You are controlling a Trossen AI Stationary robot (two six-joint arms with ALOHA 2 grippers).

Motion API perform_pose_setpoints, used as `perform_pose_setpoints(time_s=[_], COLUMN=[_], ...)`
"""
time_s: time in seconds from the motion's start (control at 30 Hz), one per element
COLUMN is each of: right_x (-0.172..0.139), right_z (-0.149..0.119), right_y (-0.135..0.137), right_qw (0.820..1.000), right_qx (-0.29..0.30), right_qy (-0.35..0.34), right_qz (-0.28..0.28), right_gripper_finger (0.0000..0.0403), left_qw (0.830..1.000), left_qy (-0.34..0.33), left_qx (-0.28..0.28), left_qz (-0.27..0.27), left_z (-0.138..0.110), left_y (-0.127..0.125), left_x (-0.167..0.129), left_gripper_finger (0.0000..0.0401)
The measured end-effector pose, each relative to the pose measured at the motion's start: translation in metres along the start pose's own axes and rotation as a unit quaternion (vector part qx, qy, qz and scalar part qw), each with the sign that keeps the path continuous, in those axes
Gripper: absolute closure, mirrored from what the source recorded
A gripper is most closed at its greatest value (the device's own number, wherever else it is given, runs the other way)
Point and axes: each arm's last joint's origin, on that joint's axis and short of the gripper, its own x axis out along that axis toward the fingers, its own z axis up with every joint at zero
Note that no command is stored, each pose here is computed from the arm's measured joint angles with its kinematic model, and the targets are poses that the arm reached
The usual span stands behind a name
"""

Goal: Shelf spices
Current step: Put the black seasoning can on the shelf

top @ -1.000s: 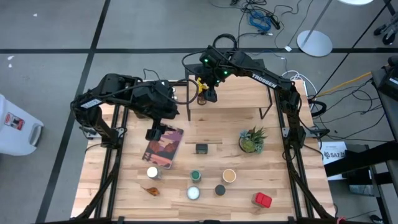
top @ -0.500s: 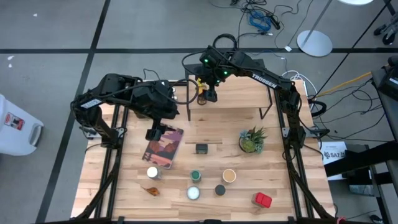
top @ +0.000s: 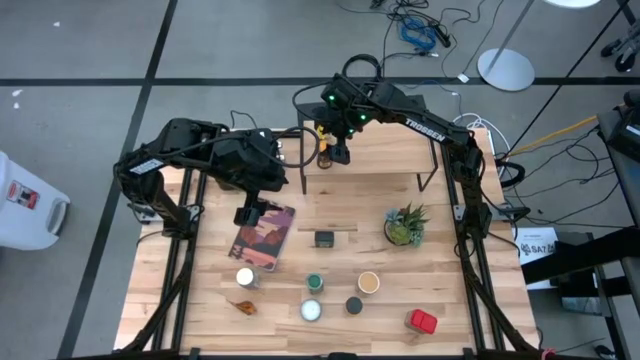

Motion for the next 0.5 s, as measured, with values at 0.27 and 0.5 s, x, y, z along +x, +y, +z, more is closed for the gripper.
perform_pose_setpoints(time_s=[0.27,0.5], right_x=[0.0,-0.012], right_z=[0.0,0.004], right_y=[0.0,0.001], right_qw=[1.0,1.0], right_qx=[-0.002,-0.01], right_qy=[0.001,-0.027], right_qz=[0.001,-0.01], right_gripper_finger=[0.0088,0.0088], left_qw=[1.0,1.0], left_qy=[0.0,0.0], left_qx=[-0.001,-0.001], left_qz=[0.0,0.0], left_z=[0.0,0.0], left_y=[0.0,0.0], left_x=[0.0,0.0], left_gripper_finger=[0.0098,0.0098])
